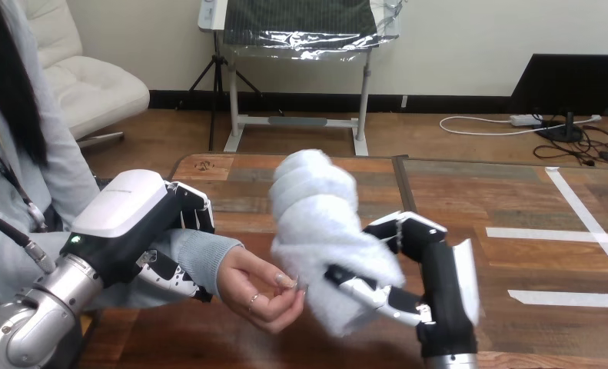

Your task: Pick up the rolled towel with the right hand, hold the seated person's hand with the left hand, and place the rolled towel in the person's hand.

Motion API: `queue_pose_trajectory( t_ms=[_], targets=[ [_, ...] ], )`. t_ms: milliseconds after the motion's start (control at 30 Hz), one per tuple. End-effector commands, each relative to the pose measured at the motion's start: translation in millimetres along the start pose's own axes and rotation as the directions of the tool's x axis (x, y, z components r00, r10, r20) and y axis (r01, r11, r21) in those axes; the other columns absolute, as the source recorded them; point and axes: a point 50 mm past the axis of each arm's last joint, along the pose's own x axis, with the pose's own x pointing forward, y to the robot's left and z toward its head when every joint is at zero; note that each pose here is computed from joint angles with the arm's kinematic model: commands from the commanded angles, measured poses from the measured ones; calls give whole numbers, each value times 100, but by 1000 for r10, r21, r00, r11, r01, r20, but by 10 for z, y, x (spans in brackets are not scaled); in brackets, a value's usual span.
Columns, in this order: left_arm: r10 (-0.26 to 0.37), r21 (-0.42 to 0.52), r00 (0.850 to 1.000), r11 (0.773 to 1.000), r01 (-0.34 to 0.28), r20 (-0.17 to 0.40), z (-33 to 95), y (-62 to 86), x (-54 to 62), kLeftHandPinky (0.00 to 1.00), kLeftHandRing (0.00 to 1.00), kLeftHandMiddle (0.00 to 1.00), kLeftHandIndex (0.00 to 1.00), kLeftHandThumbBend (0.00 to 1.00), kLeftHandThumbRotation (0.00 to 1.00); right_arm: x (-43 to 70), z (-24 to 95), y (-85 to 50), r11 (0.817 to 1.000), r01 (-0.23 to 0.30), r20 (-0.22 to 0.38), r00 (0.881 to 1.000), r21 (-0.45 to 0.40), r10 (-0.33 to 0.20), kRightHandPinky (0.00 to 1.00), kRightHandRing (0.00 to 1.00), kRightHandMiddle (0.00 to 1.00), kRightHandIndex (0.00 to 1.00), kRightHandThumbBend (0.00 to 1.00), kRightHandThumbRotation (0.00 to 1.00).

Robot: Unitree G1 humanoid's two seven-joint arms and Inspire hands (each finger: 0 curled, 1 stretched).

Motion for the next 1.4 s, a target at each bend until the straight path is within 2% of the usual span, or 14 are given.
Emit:
queue_pose_trajectory(
  t_ms=[0,433,867,1367],
  targets=[
    [140,-11,983,990,-139,118,191,276,205,28,29,32,34,100,0,244,143,121,999,-30,108,994,33,26,27,33,41,40,68,0],
    [132,-2,985,991,-133,115,205,247,216,28,29,33,34,100,1,179,185,276,995,-98,132,987,34,93,27,33,41,41,69,0],
    [136,-9,984,991,-136,114,209,221,223,28,30,34,35,100,2,115,223,383,994,-101,157,983,33,95,26,32,40,39,71,0],
    [133,-24,985,991,-131,111,205,191,234,28,30,34,35,100,3,88,233,399,992,-117,162,981,43,109,26,32,40,39,69,0]
  ],
)
